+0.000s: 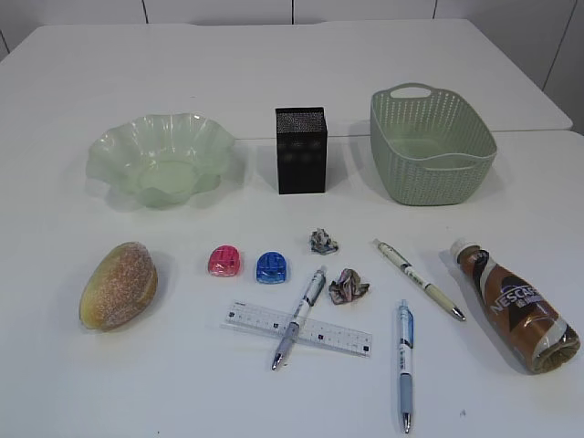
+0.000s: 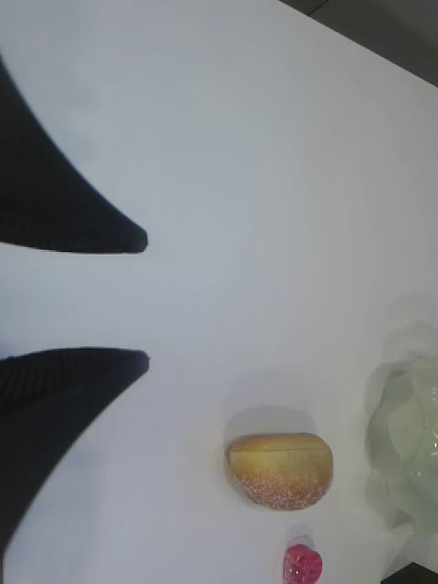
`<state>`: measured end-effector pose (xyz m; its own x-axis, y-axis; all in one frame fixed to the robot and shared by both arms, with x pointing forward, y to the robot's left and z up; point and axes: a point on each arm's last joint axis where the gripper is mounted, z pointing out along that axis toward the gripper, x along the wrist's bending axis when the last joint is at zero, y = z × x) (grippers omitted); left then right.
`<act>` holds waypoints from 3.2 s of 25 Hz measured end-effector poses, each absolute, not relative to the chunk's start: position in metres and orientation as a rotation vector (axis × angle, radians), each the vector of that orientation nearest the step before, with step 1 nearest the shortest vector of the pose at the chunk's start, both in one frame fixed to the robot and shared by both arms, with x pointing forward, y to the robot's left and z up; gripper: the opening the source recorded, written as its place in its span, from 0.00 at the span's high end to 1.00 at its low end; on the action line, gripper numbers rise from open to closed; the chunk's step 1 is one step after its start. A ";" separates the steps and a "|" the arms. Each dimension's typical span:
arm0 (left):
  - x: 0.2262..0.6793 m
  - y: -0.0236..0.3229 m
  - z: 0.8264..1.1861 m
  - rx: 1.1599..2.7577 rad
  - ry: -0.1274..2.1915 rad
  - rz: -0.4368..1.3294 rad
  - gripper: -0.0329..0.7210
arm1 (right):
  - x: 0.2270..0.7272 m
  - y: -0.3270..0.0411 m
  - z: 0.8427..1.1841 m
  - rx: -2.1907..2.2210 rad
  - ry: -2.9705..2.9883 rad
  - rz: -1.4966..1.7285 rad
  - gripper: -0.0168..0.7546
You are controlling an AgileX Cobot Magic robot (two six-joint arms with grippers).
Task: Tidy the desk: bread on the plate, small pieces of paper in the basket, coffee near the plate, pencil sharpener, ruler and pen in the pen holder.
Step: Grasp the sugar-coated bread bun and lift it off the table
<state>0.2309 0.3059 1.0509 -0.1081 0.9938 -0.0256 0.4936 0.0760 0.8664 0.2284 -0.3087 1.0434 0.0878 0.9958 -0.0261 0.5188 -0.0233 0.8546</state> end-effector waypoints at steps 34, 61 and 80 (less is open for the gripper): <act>0.231 0.304 1.051 1.487 1.680 0.929 0.64 | 0.228 -0.309 1.043 1.638 1.522 0.828 0.49; 0.298 0.284 1.100 1.548 1.620 0.606 0.49 | 0.228 -0.309 1.043 1.638 1.522 0.828 0.49; 0.380 0.256 1.167 1.931 1.392 0.363 0.49 | 0.228 -0.309 1.043 1.638 1.522 0.828 0.49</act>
<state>0.3802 0.2564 1.1668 0.3779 0.9088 -0.1767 0.7070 -0.1601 0.6888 0.2284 -0.3087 1.0434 0.0878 0.9958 -0.0261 0.5188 -0.0233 0.8546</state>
